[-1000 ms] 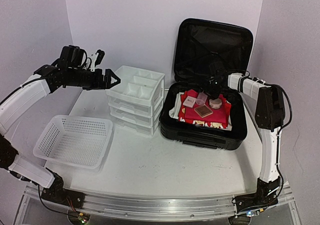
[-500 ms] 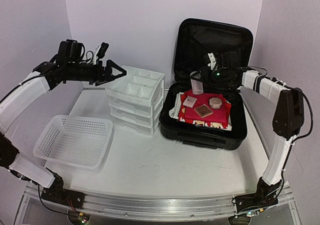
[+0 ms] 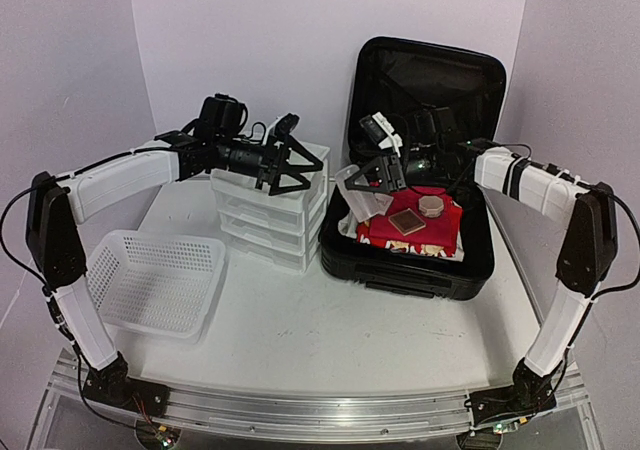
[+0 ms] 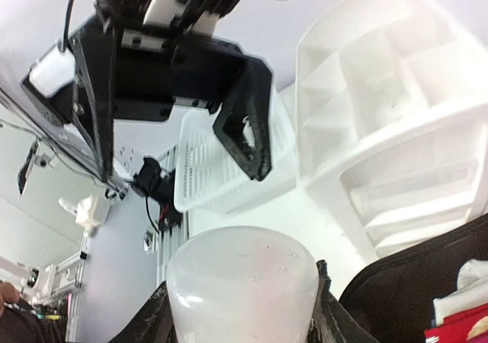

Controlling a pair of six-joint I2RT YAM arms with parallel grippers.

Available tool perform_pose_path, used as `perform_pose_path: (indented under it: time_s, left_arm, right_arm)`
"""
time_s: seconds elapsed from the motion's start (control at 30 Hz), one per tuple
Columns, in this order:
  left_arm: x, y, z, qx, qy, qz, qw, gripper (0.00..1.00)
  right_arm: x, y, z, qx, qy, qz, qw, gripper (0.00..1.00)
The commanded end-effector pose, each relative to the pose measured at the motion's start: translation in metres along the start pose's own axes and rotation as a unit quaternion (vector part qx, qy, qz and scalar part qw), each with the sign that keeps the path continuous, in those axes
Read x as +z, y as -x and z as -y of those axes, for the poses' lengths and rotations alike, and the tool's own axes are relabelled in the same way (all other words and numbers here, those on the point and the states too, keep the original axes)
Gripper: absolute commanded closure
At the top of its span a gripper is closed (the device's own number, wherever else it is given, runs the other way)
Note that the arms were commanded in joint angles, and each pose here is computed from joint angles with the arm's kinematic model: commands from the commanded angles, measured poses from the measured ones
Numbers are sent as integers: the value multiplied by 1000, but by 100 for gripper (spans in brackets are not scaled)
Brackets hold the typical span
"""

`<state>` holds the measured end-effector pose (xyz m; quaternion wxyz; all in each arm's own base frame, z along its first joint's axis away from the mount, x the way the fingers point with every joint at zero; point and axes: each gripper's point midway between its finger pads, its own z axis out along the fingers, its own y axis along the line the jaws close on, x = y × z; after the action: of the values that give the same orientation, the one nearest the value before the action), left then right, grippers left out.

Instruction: Open, take out, and arrange the luggage

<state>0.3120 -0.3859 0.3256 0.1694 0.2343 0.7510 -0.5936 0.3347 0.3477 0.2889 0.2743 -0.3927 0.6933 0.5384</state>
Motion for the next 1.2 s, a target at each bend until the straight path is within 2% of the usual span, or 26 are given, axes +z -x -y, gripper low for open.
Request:
perform_pose_path:
  time_s: [0.0,0.17,0.3,0.57,0.77,1.03,1.17]
  left_arm:
    - [1,11,41,22,-59,-6,998,8]
    - [24,-2,43,9,-68,-32,997,7]
    - [37,-6,35,-7,-53,-34,998,16]
    - [45,-18,34,4,-30,-42,999,16]
    - [44,-22,28,10,5,-45,999,31]
    - [46,-27,37,23,2,-54,998,29]
    - [48,-29,40,34,12,-56,998,39]
  right_arm:
    - [-7,-2,-32,-73,1,-15,997,80]
    - [4,-8,-44,-85,-3,-37,996,83]
    - [11,-10,-52,-100,-13,-48,994,83]
    - [13,-7,-59,-123,-29,-51,991,84]
    - [17,-9,-60,-134,-41,-56,988,84]
    - [23,-11,-61,-143,-47,-64,987,84]
    - [24,-11,-62,-147,-51,-65,986,84]
